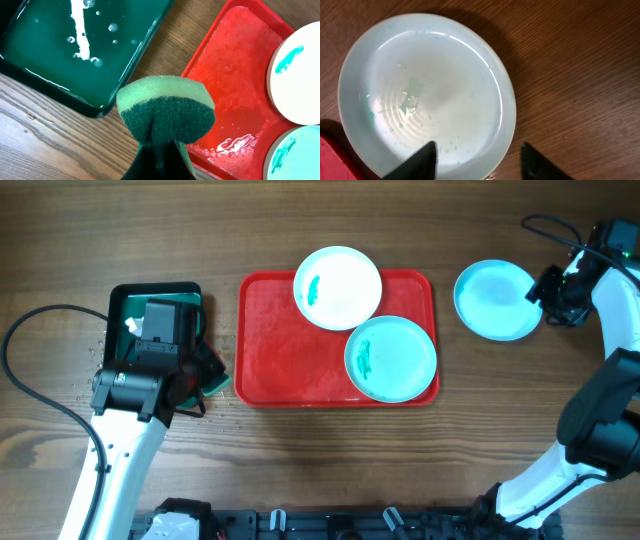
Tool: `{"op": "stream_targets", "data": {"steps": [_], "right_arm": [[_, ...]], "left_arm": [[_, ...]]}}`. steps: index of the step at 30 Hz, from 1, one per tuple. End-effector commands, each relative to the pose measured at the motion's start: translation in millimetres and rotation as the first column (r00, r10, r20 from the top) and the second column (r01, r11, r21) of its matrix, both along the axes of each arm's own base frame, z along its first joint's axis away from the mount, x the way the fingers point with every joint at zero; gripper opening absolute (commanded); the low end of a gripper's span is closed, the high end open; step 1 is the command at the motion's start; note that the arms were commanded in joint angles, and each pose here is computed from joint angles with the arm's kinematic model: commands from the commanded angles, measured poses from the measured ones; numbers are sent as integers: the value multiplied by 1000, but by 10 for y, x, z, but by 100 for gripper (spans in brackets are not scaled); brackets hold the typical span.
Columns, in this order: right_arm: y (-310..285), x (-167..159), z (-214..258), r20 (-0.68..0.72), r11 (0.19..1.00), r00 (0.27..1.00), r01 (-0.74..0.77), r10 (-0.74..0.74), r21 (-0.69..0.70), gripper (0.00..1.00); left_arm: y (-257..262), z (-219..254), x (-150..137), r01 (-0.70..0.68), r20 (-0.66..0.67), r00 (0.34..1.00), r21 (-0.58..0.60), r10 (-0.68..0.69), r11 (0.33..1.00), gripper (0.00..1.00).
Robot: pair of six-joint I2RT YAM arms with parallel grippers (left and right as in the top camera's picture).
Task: Clean dirty plates on tray and stack at the side
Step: 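Set the plate down on the table right of the red tray, then move the right gripper back to grasp the top white plate's rim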
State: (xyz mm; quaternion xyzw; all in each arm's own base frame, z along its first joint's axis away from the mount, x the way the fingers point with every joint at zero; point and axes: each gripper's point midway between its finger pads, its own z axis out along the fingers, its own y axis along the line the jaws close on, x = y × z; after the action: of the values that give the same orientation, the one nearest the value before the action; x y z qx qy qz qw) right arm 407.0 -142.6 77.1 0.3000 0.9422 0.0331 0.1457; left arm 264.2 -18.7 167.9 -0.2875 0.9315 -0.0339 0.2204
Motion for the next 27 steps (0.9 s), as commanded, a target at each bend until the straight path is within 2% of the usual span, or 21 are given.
{"op": "stream_targets", "data": {"steps": [1, 5, 10, 13, 15, 18, 23, 27], "right_arm": [[234, 93, 139, 79, 992, 995, -69, 61, 102, 61], [890, 269, 302, 228, 912, 940, -312, 255, 267, 63], [1960, 429, 366, 294, 802, 820, -558, 492, 213, 64], [2367, 556, 338, 271, 837, 824, -538, 498, 99, 65], [2482, 610, 264, 220, 902, 877, -431, 428, -35, 65], [2639, 608, 159, 190, 909, 891, -392, 413, -138, 64], [2868, 685, -129, 174, 871, 856, -458, 486, -180, 64], [2889, 719, -323, 158, 868, 857, -466, 491, -172, 53]], "left_arm": [[-2, -8, 24, -8, 5, 1000, -11, 8, 1000, 4], [-8, 6, 53, -7, 18, 1000, -14, 7, 1000, 4], [-11, 12, 79, -7, 27, 1000, -15, 8, 1000, 4], [-12, -1, 82, -7, 22, 1000, -14, 7, 1000, 4], [-20, -19, 81, -5, 13, 1000, -17, 5, 1000, 4], [-30, -29, 77, -2, 8, 1000, -22, 2, 1000, 4], [-30, -33, 79, -2, 7, 1000, -22, 2, 1000, 4], [-31, -37, 81, -2, 5, 1000, -22, 2, 1000, 4]]}}
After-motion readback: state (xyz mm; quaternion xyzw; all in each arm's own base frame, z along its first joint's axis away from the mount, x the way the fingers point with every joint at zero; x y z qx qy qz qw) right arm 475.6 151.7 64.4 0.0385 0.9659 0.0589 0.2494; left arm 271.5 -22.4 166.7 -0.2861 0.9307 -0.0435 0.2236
